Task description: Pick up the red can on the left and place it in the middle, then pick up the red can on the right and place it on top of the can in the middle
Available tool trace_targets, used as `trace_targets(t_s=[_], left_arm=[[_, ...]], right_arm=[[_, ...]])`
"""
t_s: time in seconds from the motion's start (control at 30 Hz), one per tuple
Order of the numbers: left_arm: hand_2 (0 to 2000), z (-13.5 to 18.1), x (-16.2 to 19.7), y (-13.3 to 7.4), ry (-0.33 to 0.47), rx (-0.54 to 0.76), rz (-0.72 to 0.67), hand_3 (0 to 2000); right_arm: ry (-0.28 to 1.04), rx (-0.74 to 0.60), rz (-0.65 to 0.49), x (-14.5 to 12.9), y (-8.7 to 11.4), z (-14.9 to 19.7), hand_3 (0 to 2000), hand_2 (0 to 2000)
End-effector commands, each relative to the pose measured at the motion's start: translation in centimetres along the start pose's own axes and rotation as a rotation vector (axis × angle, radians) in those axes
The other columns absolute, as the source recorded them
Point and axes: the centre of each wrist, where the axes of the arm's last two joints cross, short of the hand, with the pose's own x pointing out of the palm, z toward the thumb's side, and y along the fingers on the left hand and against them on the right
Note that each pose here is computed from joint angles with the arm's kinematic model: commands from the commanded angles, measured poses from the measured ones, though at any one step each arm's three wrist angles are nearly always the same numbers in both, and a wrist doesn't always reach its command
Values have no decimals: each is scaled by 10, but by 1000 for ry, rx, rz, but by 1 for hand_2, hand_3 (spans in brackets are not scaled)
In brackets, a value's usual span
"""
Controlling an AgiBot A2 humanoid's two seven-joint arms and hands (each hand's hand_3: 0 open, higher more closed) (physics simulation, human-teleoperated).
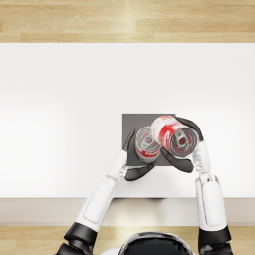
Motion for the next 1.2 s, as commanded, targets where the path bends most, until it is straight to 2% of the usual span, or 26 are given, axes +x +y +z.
trace_targets(t_s=[0.03,0.13,0.3,0.4,0.5,0.77,1.13,1.17,1.2], left_arm=[[0,59,-34,-53,19,232,117,0],[0,69,-57,-73,27,237,217,0],[0,55,-58,-88,25,167,231,0],[0,58,-57,-93,27,172,231,0],[0,66,-58,-95,29,202,243,0],[0,71,-56,-95,18,227,245,0],[0,66,-51,-93,-2,209,239,0],[0,66,-51,-93,-3,209,240,0],[0,66,-51,-93,-4,209,242,0]], right_arm=[[-23,4,21,15,-22,19,1520,2000],[-44,154,-1,24,-33,19,1520,2000],[-62,263,16,36,-45,8,1520,2000],[-67,298,6,34,-47,2,1520,2000],[-67,292,14,34,-43,4,1520,2000],[-62,423,47,35,-15,-27,1520,2000],[-75,490,44,29,-10,-45,1520,2000],[-77,486,36,29,-11,-45,1193,639],[-78,479,42,29,-12,-43,867,0]])
